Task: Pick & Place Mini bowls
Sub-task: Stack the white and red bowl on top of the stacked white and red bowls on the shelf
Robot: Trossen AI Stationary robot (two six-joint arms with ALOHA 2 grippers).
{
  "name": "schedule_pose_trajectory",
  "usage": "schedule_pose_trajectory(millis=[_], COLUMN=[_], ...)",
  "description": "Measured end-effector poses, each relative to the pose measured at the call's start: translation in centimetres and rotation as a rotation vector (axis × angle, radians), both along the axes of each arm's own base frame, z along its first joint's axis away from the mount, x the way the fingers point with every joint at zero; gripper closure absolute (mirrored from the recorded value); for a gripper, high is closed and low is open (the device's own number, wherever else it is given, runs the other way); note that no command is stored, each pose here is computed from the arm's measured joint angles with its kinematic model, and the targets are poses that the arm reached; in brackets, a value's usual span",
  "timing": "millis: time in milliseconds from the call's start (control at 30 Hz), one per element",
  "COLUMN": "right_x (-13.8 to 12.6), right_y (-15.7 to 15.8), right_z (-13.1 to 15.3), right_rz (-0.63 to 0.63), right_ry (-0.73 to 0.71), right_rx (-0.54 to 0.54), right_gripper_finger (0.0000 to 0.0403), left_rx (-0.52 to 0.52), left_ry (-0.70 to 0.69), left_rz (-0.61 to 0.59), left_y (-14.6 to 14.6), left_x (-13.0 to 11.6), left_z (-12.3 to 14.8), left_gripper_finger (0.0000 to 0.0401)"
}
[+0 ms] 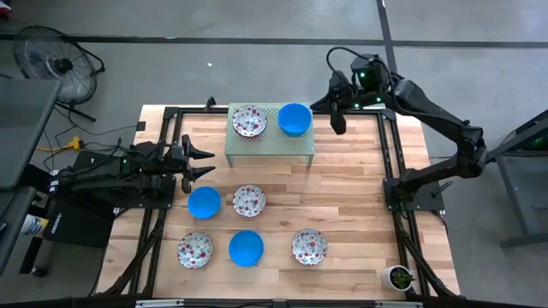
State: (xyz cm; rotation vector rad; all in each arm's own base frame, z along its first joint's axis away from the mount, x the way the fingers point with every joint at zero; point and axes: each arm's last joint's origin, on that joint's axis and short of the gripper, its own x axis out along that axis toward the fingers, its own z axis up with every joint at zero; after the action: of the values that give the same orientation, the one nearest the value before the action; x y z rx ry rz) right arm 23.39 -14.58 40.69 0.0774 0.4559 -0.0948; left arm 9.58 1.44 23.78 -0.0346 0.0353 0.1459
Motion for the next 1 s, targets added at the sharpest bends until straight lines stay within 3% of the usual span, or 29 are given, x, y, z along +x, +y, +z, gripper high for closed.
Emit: schedule_pose_trajectory(millis=[500, 1000], right_x=[0.4, 0.2], right_y=[1.5, 4.2], right_z=[-0.6, -2.5], right_rz=[0.075, 0.016], right_ry=[0.061, 0.328], right_rx=[0.034, 0.129], right_gripper_finger=[0.0397, 0.0310], left_rx=[0.000, 0.000], left_ry=[0.000, 0.000], left_rz=[-0.001, -0.004], left_y=[0.0, 0.0], left_x=[0.0, 0.0], left_z=[0.0, 0.0], left_gripper_finger=[0.0206, 0.0206])
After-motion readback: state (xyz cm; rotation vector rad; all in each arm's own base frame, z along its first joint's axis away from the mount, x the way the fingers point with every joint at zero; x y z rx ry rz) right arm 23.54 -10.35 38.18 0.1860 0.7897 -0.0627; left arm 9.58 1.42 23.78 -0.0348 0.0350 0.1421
